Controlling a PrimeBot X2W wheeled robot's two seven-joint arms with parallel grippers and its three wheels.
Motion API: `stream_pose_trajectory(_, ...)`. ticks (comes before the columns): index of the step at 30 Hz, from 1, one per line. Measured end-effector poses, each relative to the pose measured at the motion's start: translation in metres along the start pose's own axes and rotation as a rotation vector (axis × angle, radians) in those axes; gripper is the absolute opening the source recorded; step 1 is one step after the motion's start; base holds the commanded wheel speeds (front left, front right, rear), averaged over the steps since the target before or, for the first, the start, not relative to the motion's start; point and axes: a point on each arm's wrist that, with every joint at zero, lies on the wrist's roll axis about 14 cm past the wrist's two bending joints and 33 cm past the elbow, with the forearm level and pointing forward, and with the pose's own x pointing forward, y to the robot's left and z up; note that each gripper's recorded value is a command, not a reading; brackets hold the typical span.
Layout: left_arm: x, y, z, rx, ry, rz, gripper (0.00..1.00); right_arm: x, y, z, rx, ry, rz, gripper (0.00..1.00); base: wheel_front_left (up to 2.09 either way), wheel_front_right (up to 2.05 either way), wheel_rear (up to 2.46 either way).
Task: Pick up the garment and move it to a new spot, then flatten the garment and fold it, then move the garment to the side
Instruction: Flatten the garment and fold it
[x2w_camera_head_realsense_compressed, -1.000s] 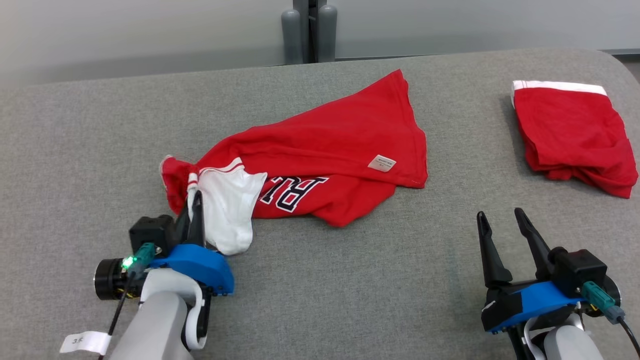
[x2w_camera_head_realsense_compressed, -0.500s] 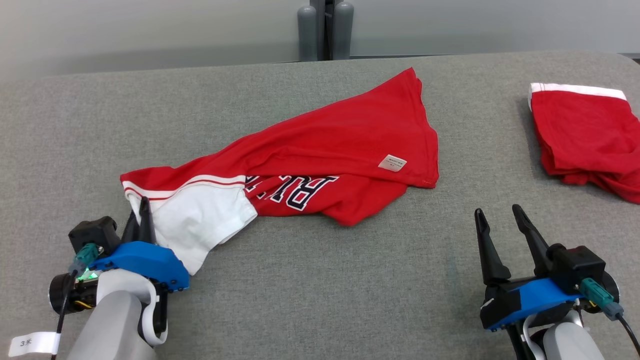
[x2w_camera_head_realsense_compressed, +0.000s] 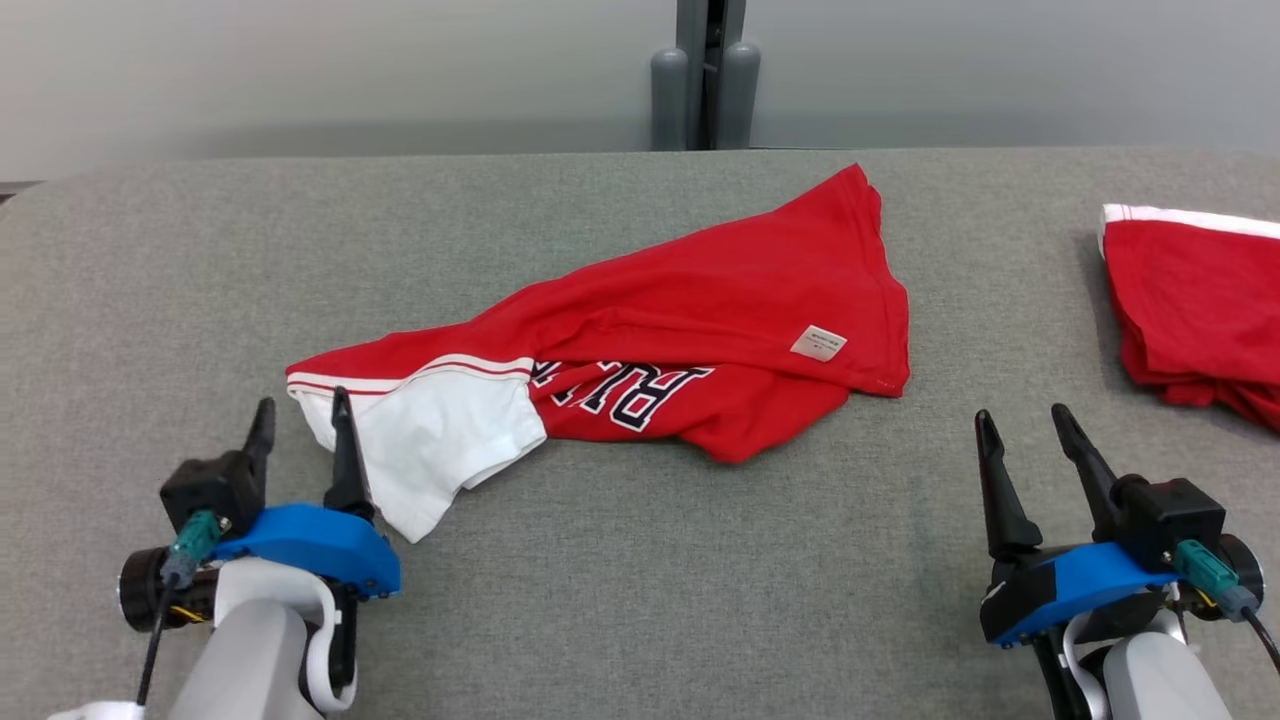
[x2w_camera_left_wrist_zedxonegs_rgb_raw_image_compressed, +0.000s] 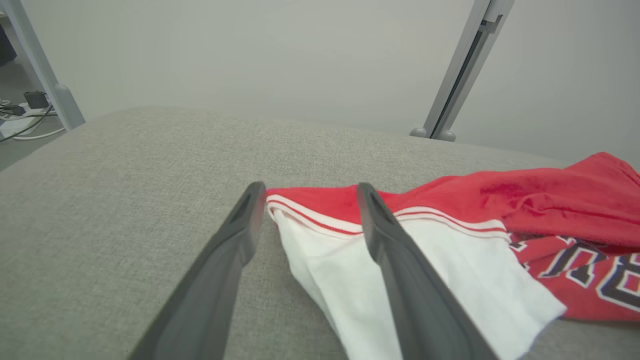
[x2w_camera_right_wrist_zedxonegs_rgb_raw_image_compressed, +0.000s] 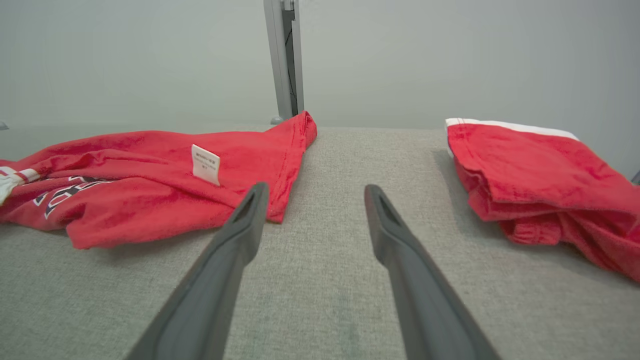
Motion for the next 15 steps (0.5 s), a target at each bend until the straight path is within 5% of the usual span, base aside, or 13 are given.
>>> stream_pose_trajectory(15, -0.066, -0.039, 0.006, -0.061, -0.083, -0.071, 1.0, -0.017, 0.01, 0.013, 0.038, -0.051, 0.023, 1.0, 0.0, 0.0, 0.0)
